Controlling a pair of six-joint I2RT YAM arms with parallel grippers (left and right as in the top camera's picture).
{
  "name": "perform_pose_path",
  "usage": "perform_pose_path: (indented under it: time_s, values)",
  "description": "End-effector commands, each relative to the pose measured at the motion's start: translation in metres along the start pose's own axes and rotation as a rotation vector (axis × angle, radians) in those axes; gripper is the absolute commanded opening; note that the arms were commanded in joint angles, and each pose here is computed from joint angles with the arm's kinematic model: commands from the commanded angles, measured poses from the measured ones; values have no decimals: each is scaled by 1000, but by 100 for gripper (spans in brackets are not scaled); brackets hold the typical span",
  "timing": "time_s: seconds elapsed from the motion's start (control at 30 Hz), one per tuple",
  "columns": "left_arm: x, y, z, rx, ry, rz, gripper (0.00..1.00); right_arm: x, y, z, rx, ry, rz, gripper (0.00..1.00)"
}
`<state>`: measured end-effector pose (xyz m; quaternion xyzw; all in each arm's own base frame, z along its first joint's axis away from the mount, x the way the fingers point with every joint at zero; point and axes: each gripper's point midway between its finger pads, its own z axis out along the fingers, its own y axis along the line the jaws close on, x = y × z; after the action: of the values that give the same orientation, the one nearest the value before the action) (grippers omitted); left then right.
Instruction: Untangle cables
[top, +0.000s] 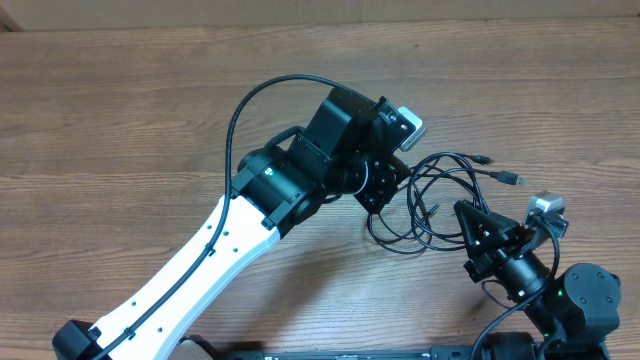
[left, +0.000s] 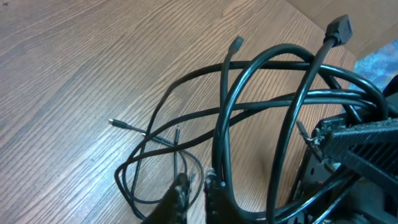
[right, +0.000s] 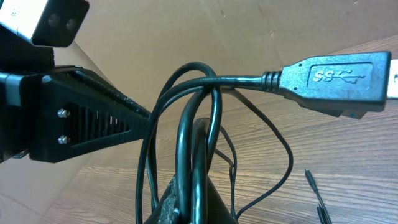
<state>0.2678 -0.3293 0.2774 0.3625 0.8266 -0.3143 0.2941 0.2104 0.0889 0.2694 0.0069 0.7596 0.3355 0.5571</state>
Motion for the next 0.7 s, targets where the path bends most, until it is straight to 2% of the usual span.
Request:
perform_pose_path:
  time_s: [0.0, 0.6, 0.67]
  values:
    - [-8, -4, -11, -6, -26, 7, 20, -7, 4, -3, -5, -27, -17, 4]
    - [-1, -30, -9, 93, 3, 22, 19, -7, 4, -3, -5, -27, -17, 4]
    - [-3, -34, -7, 98, -6, 35, 23, -7, 4, -3, -6, -27, -17, 4]
